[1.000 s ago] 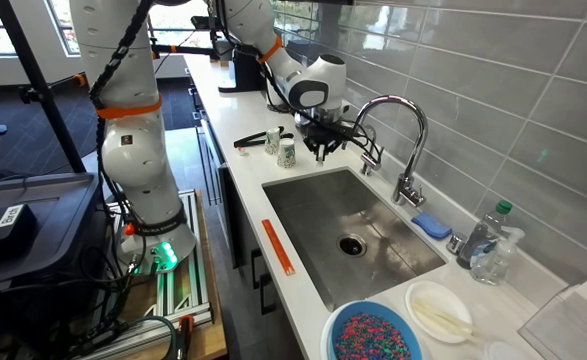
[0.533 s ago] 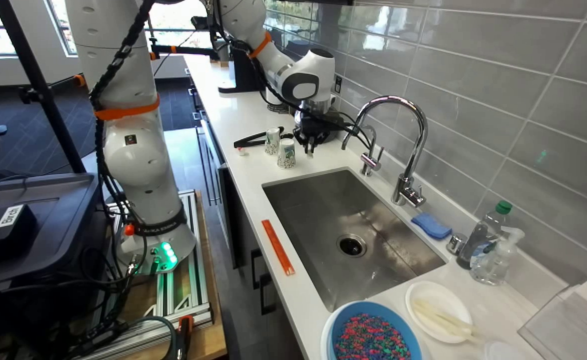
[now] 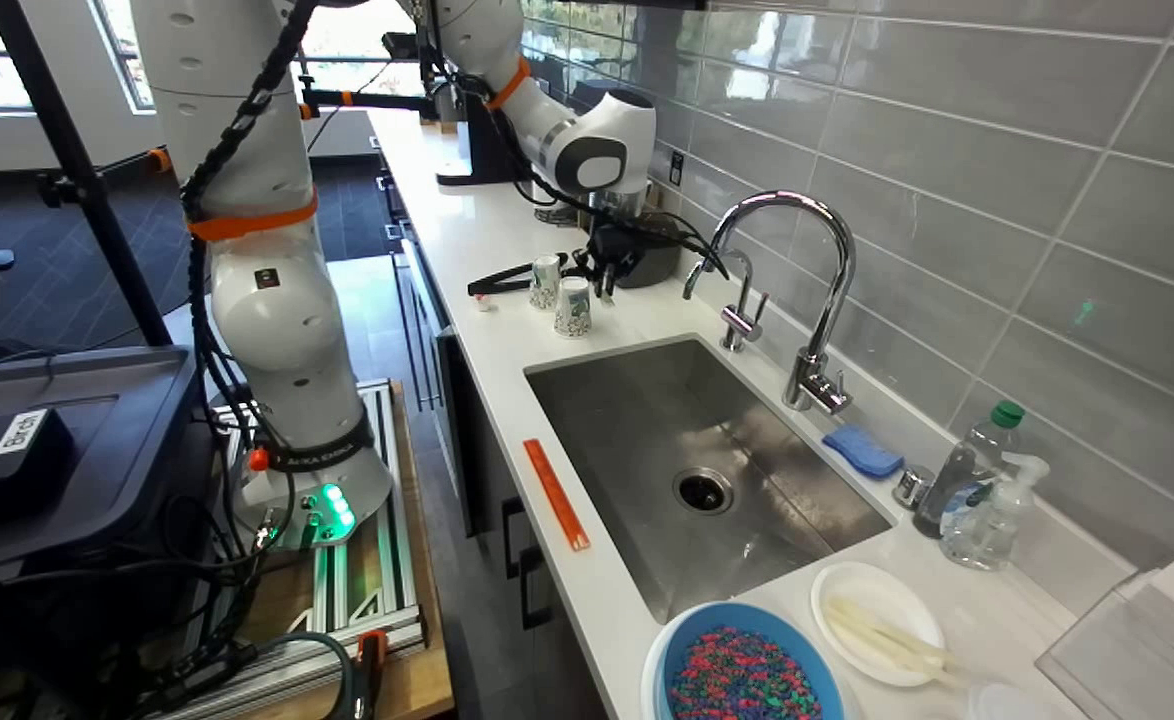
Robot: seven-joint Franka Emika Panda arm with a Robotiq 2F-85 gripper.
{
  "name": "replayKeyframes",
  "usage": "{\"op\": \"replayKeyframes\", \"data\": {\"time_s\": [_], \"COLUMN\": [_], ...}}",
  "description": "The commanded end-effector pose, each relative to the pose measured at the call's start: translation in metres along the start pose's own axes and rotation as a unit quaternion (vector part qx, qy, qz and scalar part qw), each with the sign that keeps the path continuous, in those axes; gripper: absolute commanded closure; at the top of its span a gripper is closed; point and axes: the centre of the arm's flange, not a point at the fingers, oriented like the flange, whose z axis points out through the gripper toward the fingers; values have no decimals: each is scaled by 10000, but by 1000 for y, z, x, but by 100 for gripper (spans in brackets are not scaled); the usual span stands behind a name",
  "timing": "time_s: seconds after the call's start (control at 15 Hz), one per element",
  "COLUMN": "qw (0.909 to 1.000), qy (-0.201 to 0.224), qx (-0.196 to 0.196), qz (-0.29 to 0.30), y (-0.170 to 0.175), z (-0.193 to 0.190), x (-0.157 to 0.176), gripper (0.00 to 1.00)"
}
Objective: Put one fork on the right cup
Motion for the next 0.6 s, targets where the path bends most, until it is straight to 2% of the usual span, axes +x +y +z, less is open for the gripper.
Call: {"op": "replayKeyframes", "data": {"time_s": [0.0,0.53], "qw": [9993,9966], "qy": [27,0], "qx": [180,550], "qz": [-315,-614], "y": [1,0], "z": [1,11], "x": [14,44], "gripper": [95,95]}}
